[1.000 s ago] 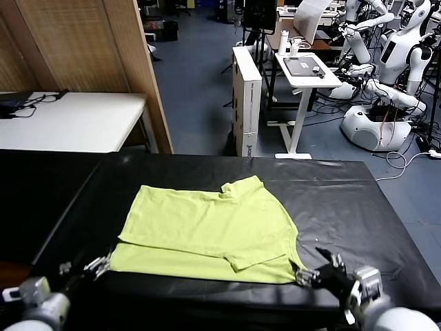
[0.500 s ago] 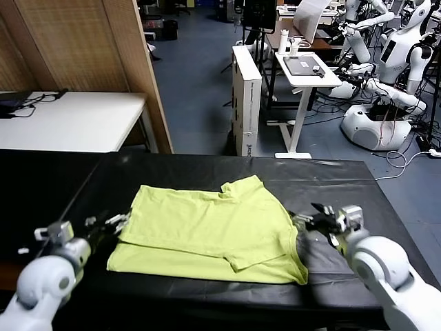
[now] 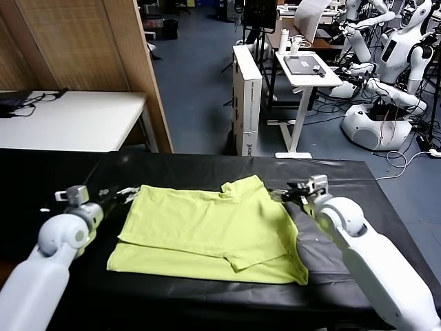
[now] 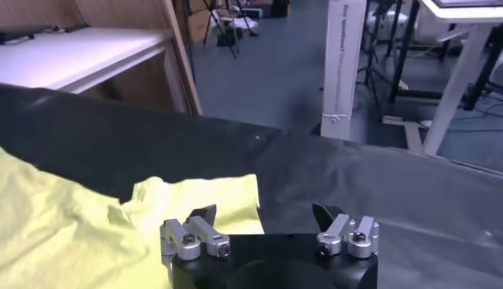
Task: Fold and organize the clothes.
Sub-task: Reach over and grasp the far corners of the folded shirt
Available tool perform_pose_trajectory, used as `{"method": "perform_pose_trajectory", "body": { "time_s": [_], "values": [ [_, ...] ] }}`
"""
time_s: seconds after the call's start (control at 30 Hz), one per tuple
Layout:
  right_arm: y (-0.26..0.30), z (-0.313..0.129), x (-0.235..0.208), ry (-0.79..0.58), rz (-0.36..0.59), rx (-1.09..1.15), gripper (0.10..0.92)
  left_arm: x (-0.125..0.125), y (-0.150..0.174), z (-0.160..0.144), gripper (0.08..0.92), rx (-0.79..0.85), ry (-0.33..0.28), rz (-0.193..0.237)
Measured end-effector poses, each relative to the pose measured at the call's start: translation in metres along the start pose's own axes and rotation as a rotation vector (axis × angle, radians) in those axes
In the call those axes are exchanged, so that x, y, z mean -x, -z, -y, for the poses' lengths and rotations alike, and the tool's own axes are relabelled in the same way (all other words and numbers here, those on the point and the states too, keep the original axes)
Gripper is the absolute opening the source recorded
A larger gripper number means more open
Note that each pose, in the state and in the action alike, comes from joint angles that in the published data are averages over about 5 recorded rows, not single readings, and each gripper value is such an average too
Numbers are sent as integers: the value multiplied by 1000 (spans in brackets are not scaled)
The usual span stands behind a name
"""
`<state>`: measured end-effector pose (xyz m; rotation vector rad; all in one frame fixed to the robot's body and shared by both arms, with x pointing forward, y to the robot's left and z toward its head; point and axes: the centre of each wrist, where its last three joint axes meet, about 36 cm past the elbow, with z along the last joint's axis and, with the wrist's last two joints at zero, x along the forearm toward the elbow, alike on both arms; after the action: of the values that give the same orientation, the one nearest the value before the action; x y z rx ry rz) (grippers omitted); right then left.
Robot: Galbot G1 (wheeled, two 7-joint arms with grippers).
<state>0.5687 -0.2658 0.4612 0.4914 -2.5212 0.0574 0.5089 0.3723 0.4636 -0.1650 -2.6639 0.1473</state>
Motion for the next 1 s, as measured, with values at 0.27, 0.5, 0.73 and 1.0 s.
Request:
{"method": "perform_pose_trajectory", "body": {
  "time_s": [0.27,0.5,0.73,1.0],
  "values": [
    [-8,1,16,4,-30,6,907,27,-2,-2,907,22,-5,10],
    [-8,-3,23,11,-37,6,907,40,-14,-7,907,-3,8,-24],
    [-9,-5,25,14,-47,2,906,43,-21,-7,907,-3,1,-50],
    [-9,-5,25,17,-44,2,805,47,-25,-1,907,-2,-10,-65]
  ]
}}
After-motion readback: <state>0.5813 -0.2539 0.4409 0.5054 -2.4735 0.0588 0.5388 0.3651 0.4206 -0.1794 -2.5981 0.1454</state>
